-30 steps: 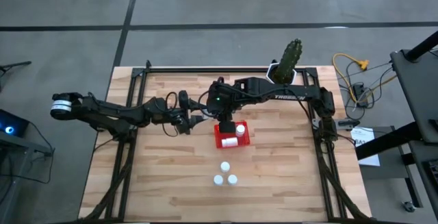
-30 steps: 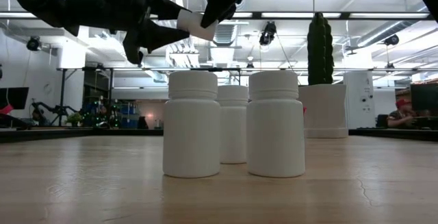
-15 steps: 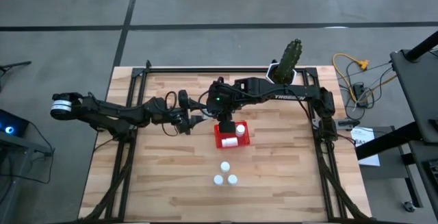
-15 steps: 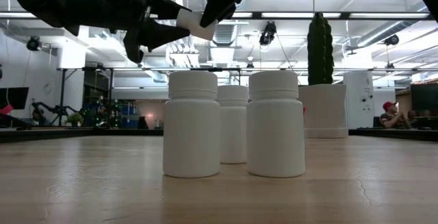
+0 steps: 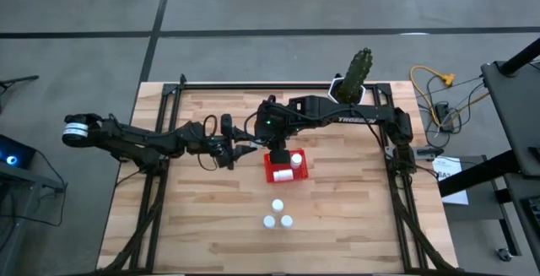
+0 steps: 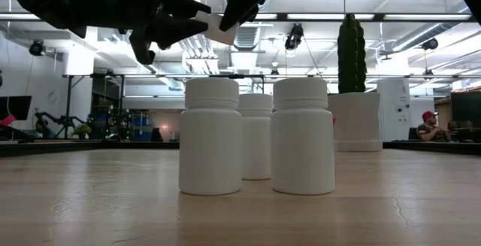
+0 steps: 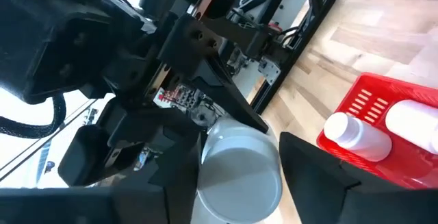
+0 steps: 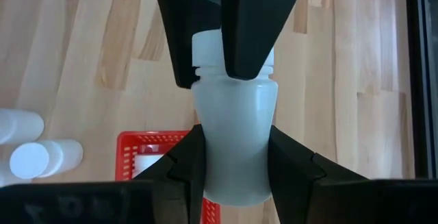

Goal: Pick and place pill bottles into a basket
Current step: Adjust the white pill bottles in the red basket

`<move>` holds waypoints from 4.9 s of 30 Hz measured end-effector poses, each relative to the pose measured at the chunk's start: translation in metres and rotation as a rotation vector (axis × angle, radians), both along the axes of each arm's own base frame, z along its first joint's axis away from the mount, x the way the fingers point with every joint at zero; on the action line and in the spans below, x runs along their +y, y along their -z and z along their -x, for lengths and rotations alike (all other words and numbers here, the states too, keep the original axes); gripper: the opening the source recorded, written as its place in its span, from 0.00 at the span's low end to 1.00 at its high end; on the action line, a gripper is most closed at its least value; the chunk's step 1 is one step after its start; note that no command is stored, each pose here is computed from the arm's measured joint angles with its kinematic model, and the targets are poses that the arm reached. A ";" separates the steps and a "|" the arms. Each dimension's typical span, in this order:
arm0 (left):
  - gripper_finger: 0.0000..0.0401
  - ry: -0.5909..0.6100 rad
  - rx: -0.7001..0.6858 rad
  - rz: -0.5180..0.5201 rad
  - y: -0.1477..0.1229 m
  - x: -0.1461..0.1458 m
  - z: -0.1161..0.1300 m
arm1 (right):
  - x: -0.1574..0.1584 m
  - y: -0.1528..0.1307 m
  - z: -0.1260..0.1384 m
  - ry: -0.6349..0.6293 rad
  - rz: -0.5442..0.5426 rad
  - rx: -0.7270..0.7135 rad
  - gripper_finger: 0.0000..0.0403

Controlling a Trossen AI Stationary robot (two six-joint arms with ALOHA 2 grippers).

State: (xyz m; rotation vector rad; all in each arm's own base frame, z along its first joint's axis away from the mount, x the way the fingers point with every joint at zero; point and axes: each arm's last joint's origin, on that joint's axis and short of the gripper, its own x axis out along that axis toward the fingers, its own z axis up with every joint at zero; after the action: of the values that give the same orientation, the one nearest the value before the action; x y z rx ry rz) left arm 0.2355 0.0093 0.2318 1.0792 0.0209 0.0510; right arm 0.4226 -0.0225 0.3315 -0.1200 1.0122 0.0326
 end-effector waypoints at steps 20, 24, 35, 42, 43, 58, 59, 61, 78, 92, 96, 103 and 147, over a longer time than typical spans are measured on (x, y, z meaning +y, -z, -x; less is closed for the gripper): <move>0.40 -0.028 0.006 0.000 0.001 0.001 -0.001 | 0.000 0.001 0.000 -0.012 0.007 0.003 0.27; 0.40 -0.048 0.006 0.027 0.001 0.001 -0.001 | 0.000 0.001 0.000 -0.012 0.008 0.002 0.27; 0.52 -0.080 0.029 0.057 0.004 0.003 -0.001 | 0.000 0.000 -0.001 -0.014 0.008 -0.004 0.27; 0.53 -0.079 0.027 0.055 0.004 0.003 -0.001 | 0.000 0.000 -0.001 -0.017 0.009 -0.001 0.27; 0.53 -0.079 0.027 0.055 0.004 0.003 -0.001 | 0.000 0.000 -0.001 -0.017 0.009 -0.001 0.27; 0.35 -0.072 0.032 0.055 0.005 0.002 -0.001 | 0.000 0.001 0.000 -0.029 0.015 0.004 0.26; 0.35 -0.073 0.032 0.055 0.005 0.002 -0.001 | 0.000 0.001 0.000 -0.028 0.015 0.004 0.26; 0.35 -0.073 0.032 0.054 0.005 0.002 -0.001 | 0.000 0.001 0.000 -0.027 0.015 0.004 0.26; 0.35 -0.095 0.004 0.052 0.000 0.003 0.002 | 0.000 -0.002 -0.002 -0.011 0.009 -0.029 0.51; 0.35 -0.145 0.044 0.051 0.003 0.004 0.003 | -0.002 -0.001 0.000 -0.010 0.015 -0.011 0.66; 0.35 -0.160 0.064 0.052 0.005 0.005 0.003 | -0.010 -0.002 0.002 0.016 0.038 -0.002 0.67; 0.35 -0.161 0.060 0.082 0.005 0.005 0.003 | -0.029 -0.025 0.018 0.060 0.104 -0.046 0.64; 0.35 -0.222 0.530 0.449 -0.106 0.010 -0.107 | -0.140 -0.169 0.180 0.405 0.402 -0.541 0.47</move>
State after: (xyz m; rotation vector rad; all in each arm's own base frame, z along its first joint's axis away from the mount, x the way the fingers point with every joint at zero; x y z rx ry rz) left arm 0.3426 0.0191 0.3376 0.6124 0.6041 -0.0408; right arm 0.2431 -0.1628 0.5006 -0.2720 0.4756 -0.5492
